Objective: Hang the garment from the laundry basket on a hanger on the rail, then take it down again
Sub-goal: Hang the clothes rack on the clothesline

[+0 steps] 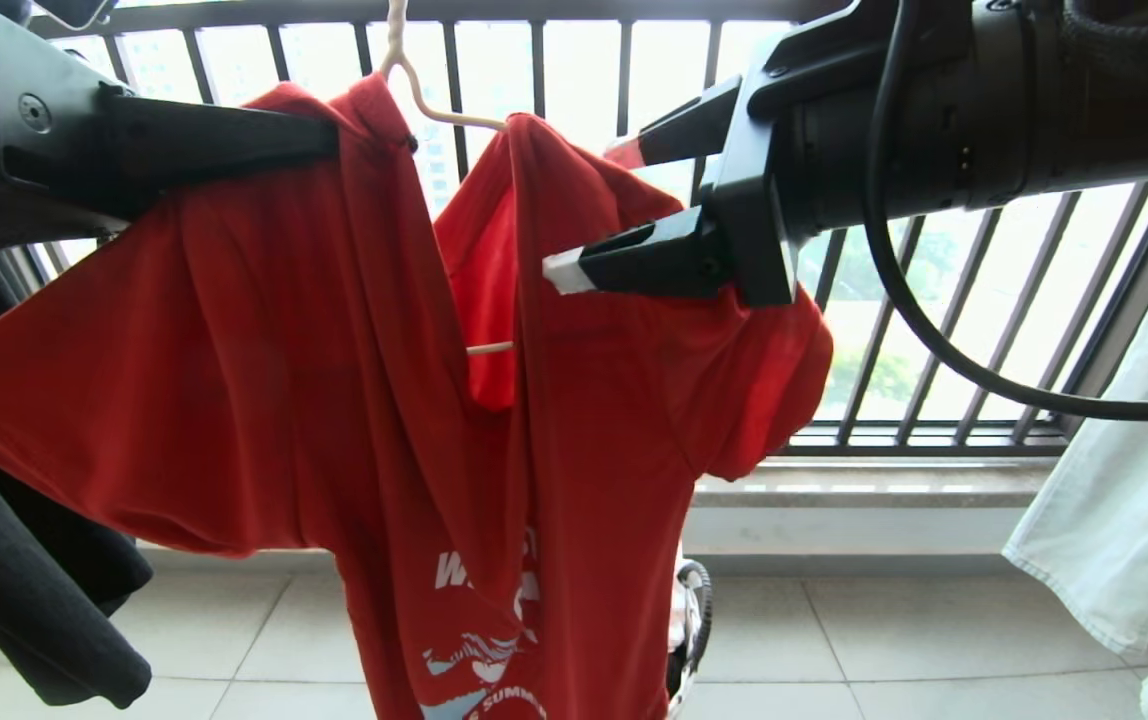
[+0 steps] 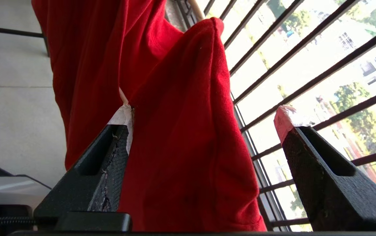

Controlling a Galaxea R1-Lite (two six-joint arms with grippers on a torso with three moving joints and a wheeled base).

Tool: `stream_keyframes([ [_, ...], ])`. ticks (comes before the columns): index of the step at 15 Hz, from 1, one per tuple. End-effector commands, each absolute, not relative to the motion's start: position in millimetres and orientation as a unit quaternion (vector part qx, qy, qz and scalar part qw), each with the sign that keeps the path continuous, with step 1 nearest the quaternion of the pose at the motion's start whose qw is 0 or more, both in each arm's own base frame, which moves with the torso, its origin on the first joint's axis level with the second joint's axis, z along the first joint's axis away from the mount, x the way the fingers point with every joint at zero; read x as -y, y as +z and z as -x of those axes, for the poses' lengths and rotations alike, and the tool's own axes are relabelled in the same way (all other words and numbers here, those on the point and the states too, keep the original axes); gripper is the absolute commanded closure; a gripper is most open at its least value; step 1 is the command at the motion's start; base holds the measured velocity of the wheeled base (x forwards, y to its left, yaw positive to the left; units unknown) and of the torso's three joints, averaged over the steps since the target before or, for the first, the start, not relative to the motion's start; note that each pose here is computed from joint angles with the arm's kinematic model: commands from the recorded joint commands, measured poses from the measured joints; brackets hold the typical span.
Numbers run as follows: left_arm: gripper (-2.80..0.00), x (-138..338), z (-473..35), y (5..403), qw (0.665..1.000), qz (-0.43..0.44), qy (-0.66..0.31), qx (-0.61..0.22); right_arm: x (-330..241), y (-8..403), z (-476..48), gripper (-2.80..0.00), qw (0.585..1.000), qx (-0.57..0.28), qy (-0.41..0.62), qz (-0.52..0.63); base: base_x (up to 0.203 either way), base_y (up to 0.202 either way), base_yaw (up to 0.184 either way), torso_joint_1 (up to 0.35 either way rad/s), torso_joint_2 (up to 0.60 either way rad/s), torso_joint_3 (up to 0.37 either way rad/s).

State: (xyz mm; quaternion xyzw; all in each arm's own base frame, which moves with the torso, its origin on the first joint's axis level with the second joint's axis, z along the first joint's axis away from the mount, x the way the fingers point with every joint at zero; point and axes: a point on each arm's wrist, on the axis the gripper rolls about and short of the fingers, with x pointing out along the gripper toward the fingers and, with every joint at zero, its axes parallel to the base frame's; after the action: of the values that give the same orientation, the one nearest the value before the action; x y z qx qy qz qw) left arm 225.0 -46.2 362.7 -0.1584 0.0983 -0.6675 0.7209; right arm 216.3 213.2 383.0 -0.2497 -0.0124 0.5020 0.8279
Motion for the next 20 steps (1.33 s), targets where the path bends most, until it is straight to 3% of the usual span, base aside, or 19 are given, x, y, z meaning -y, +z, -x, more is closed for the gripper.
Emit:
stream_keyframes([
  [1,0.0,45,-217,366,0.719,0.152,-0.672,-0.094,-225,372,-222,-2.8,0.804,0.004,0.542,0.243,0.0,0.0,0.0,0.0,0.0,0.0],
  [6,0.0,44,-208,366,0.722,0.139,-0.673,-0.08,-227,361,-221,-2.8,0.771,-0.032,0.592,0.232,0.0,0.0,0.0,0.0,0.0,0.0],
  [7,0.0,44,-208,365,0.724,0.128,-0.674,-0.071,-230,359,-221,0.0,0.768,-0.034,0.596,0.233,0.0,0.0,0.0,0.0,0.0,0.0],
  [20,0.0,43,-209,363,0.729,0.121,-0.67,-0.063,-241,358,-212,0.0,0.757,-0.034,0.61,0.229,0.0,0.0,0.0,0.0,0.0,0.0],
])
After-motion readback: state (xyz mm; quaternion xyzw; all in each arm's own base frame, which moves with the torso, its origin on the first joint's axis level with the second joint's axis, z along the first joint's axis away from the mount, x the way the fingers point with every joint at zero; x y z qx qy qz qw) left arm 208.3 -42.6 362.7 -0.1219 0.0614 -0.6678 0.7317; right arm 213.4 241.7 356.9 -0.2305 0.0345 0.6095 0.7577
